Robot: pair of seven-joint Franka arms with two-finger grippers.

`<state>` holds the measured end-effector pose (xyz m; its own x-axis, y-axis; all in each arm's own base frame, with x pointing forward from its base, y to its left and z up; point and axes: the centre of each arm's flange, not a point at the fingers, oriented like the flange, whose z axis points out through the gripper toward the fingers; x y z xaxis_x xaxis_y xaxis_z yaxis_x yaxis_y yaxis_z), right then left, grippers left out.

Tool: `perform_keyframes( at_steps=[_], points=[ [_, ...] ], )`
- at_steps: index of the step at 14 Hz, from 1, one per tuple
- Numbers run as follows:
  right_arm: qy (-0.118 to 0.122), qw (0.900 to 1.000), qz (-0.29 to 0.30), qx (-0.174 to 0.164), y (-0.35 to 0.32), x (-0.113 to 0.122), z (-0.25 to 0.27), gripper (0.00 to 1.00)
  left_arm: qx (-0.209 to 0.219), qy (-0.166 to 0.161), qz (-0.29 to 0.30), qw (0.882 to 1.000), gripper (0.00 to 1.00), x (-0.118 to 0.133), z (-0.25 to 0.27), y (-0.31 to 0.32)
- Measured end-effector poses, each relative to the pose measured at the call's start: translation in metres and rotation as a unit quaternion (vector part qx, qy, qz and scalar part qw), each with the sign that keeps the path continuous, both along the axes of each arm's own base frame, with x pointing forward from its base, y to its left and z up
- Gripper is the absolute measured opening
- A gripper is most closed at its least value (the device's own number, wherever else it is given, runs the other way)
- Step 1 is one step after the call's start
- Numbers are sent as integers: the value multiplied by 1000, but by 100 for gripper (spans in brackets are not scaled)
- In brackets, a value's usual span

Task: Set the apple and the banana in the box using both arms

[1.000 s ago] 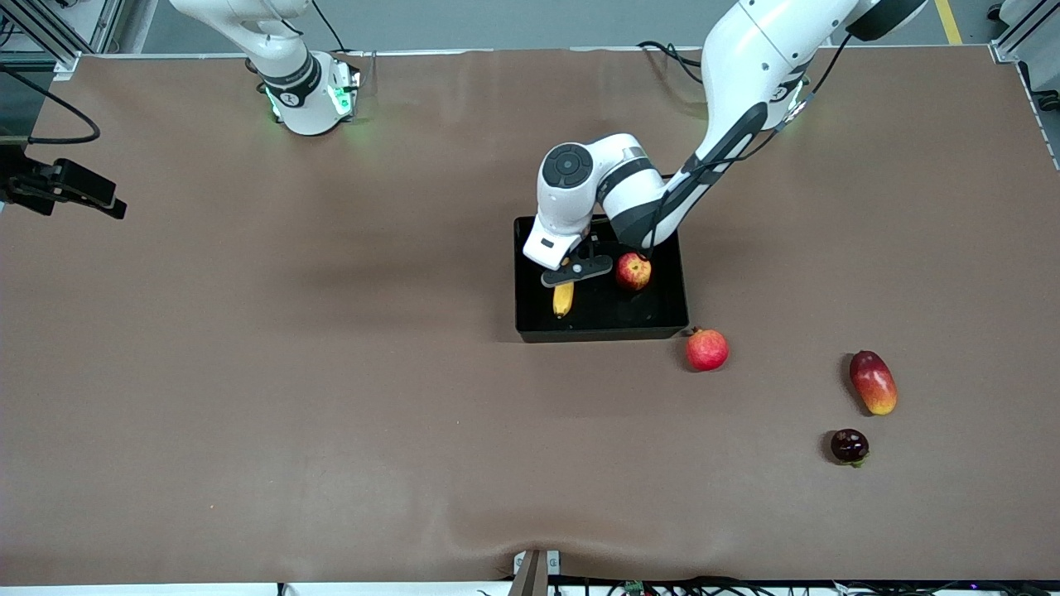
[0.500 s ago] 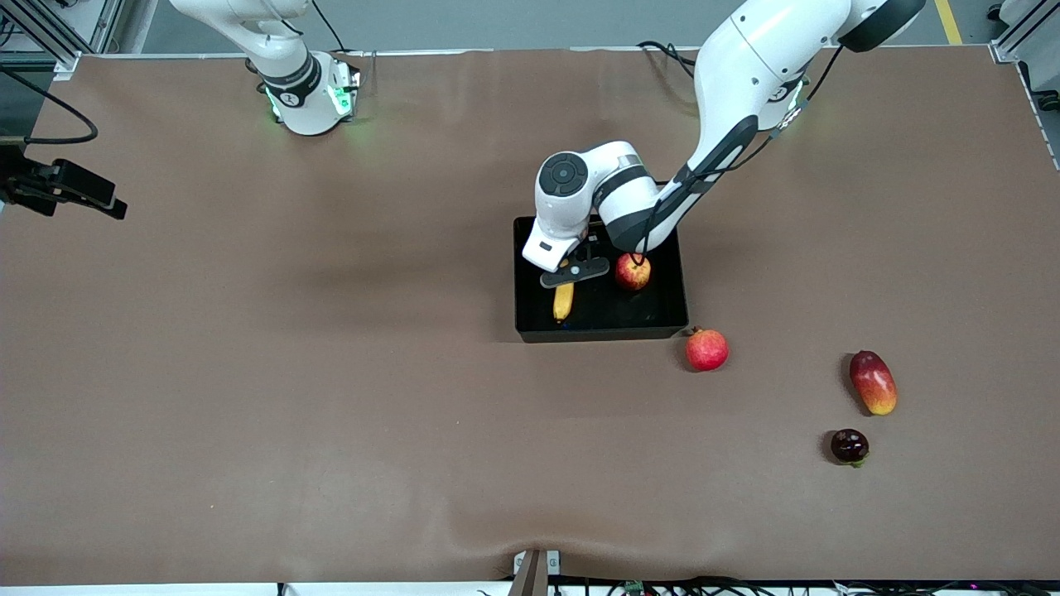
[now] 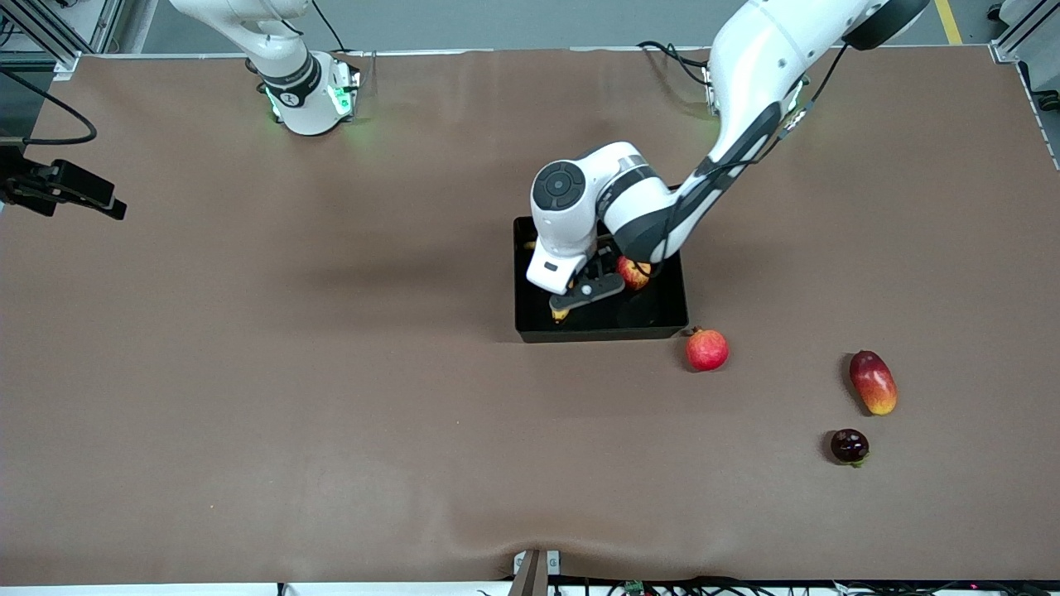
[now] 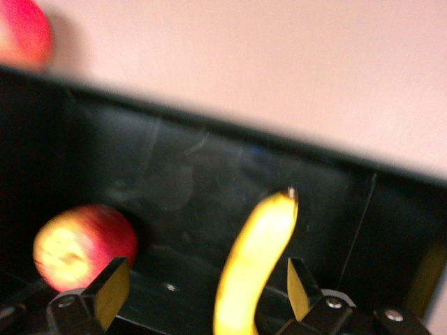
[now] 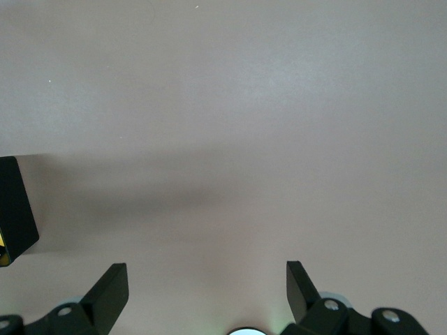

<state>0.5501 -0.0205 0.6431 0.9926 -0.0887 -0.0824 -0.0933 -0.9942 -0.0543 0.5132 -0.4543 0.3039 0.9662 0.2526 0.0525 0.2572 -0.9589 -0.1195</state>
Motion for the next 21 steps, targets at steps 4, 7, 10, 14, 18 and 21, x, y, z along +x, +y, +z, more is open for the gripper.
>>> perform_keyframes(
  at_steps=[4, 7, 10, 14, 18, 21],
  points=[
    [-12, 999, -16, 32, -11, 4, 0, 100, 6, -5, -50, 999, 100, 84, 54, 96],
    [-14, 999, -22, 37, -17, 4, 0, 100, -34, 23, -93, 995, 100, 134, 86, 185],
    [-17, 999, -22, 35, -17, 5, 0, 100, -57, 32, -112, 992, 100, 156, 131, 273],
    [-25, 999, -21, 3, -21, 8, 0, 100, -27, 24, -100, 994, 100, 140, 193, 306],
    [-29, 999, -2, -25, -5, 10, 1, 100, -6, 16, -80, 997, 100, 124, 235, 327],
    [-23, 999, 0, -25, -3, 9, -1, 100, 6, -9, -80, 997, 100, 109, 272, 324]
  ],
)
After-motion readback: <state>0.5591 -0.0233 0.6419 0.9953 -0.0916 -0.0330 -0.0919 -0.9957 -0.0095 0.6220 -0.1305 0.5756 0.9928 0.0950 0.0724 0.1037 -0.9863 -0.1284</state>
